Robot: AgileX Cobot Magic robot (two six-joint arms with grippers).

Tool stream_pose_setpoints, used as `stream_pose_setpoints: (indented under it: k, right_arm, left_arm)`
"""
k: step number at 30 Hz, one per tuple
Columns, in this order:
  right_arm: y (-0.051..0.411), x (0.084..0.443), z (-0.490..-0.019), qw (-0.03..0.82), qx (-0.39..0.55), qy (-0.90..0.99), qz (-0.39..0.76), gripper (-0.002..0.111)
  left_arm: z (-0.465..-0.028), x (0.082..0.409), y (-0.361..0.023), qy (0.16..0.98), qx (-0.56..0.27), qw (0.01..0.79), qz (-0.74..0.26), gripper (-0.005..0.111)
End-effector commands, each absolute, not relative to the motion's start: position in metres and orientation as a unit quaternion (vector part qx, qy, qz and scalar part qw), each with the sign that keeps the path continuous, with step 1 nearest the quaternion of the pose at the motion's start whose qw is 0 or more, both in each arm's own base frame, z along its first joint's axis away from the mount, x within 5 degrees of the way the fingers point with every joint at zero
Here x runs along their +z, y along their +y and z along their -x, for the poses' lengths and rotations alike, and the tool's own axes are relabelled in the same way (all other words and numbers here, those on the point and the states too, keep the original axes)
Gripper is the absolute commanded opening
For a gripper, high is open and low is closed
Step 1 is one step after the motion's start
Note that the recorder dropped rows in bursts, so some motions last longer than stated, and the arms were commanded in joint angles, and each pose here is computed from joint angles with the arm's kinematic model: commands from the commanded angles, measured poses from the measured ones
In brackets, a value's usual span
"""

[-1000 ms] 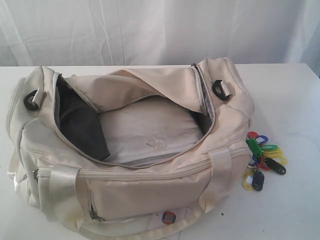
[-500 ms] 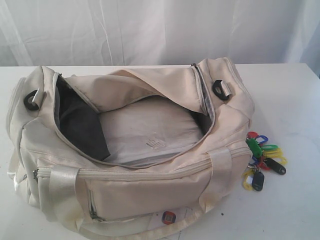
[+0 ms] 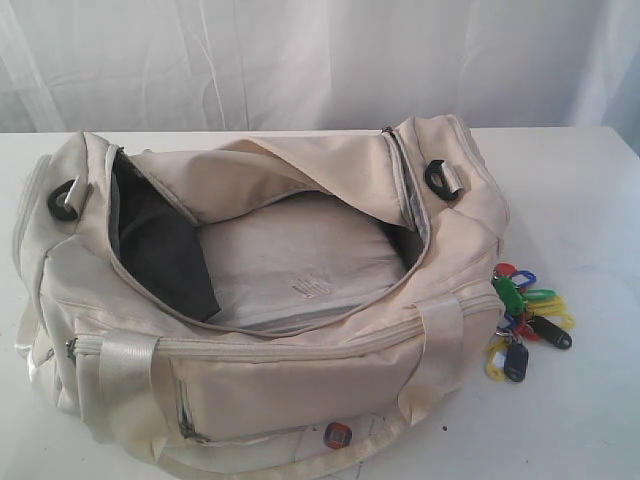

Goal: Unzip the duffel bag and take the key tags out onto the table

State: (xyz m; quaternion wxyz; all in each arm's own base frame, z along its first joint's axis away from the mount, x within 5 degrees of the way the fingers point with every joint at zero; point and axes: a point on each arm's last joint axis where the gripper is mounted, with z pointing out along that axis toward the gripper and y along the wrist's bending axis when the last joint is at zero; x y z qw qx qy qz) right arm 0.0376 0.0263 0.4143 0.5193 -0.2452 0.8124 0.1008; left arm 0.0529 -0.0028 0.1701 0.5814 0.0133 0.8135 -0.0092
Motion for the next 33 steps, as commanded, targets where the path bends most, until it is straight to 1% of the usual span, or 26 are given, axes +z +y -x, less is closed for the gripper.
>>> stream_pose_setpoints:
  k: [1, 2, 4, 6, 8, 10, 14, 24, 25, 27, 33]
  right_arm:
    - [0.026, 0.398, -0.03, 0.52, 0.132, 0.815, 0.219, 0.0]
    - [0.027, 0.392, -0.028, 0.525, 0.171, 0.815, 0.173, 0.0]
    - [0.027, 0.378, -0.037, 0.574, 0.194, 0.785, 0.125, 0.0]
    - [0.025, 0.367, -0.046, 0.636, 0.208, 0.739, 0.076, 0.0]
    - [0.022, 0.349, -0.05, 0.663, 0.2, 0.719, 0.052, 0.0]
    - [0.02, 0.322, -0.052, 0.658, 0.169, 0.732, 0.051, 0.0]
    - [0.016, 0.282, -0.052, 0.64, 0.138, 0.754, 0.046, 0.0]
    - [0.012, 0.181, -0.05, 0.58, 0.105, 0.807, 0.026, 0.0]
    - [0.012, 0.177, -0.051, 0.577, 0.104, 0.81, 0.024, 0.0]
    - [0.011, 0.184, -0.053, 0.611, 0.103, 0.785, 0.018, 0.0]
    - [0.008, 0.184, -0.053, 0.615, 0.063, 0.785, 0.04, 0.0]
  left_arm:
    - [-0.053, 0.169, -0.003, 0.814, -0.013, 0.581, -0.01, 0.0]
    - [-0.053, 0.169, -0.003, 0.814, -0.013, 0.581, -0.01, 0.0]
    - [-0.053, 0.169, -0.003, 0.814, -0.013, 0.581, -0.01, 0.0]
    - [-0.053, 0.169, -0.003, 0.814, -0.013, 0.581, -0.01, 0.0]
    - [-0.053, 0.169, -0.003, 0.814, -0.013, 0.581, -0.01, 0.0]
    - [-0.053, 0.169, -0.003, 0.814, -0.013, 0.581, -0.01, 0.0]
    - [-0.053, 0.169, -0.003, 0.814, -0.013, 0.581, -0.01, 0.0]
    - [-0.053, 0.169, -0.003, 0.814, -0.013, 0.581, -0.01, 0.0]
    - [-0.053, 0.169, -0.003, 0.814, -0.013, 0.581, -0.01, 0.0]
    - [-0.053, 0.169, -0.003, 0.814, -0.013, 0.581, -0.01, 0.0]
    - [-0.053, 0.169, -0.003, 0.814, -0.013, 0.581, -0.01, 0.0]
